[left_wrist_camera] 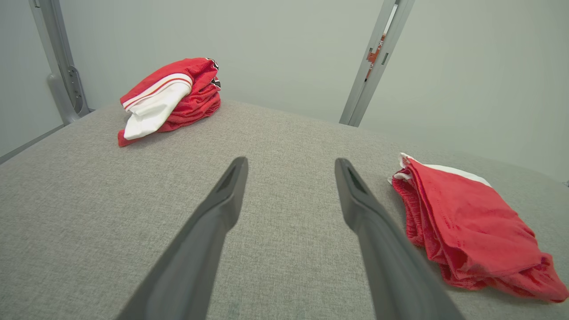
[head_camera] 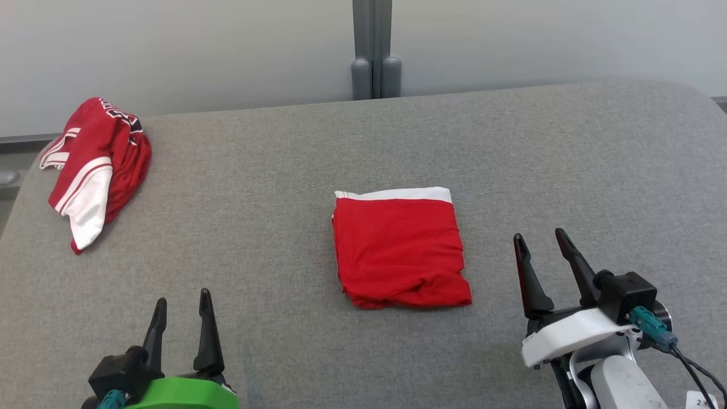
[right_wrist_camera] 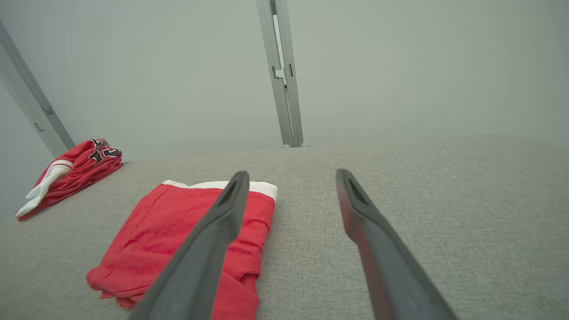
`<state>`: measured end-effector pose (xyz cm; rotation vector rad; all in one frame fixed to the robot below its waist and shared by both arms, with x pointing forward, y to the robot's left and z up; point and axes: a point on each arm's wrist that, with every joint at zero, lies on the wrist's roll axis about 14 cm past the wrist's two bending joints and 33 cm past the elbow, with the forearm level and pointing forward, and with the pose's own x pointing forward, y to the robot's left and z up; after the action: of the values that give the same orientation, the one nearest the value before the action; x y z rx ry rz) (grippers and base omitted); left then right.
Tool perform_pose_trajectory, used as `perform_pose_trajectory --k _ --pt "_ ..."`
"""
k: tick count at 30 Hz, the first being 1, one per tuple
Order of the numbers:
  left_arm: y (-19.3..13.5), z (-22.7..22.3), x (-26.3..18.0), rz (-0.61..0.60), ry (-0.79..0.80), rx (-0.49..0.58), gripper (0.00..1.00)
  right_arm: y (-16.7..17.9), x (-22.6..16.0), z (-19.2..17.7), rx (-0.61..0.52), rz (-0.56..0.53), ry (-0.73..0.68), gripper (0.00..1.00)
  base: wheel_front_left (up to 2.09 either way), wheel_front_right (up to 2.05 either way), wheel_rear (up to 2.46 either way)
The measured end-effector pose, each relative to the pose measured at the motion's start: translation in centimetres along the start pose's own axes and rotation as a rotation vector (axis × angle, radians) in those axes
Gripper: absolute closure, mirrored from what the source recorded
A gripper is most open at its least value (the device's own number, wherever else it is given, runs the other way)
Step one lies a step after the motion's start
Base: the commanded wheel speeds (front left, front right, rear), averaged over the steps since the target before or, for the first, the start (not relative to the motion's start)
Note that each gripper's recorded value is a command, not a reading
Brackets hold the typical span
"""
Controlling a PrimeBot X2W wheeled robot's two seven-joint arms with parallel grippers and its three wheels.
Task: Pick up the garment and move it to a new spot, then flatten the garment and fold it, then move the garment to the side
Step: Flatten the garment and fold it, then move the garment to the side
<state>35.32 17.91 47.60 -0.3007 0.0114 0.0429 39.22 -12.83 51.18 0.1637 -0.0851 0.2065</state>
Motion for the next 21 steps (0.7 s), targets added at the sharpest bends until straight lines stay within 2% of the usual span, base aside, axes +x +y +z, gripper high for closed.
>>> perform_pose_trajectory --k 16,21 --pt "0.4 -0.1 -0.3 0.004 0.001 0.016 0.0 0.2 0.3 -1.1 0.002 0.007 0.033 0.0 0.0 0.0 0.0" --pt "0.4 0.0 -0.3 0.003 -0.002 0.021 0.0 0.6 1.9 -0.7 -0.022 0.028 0.038 0.0 0.0 0.0 0.0"
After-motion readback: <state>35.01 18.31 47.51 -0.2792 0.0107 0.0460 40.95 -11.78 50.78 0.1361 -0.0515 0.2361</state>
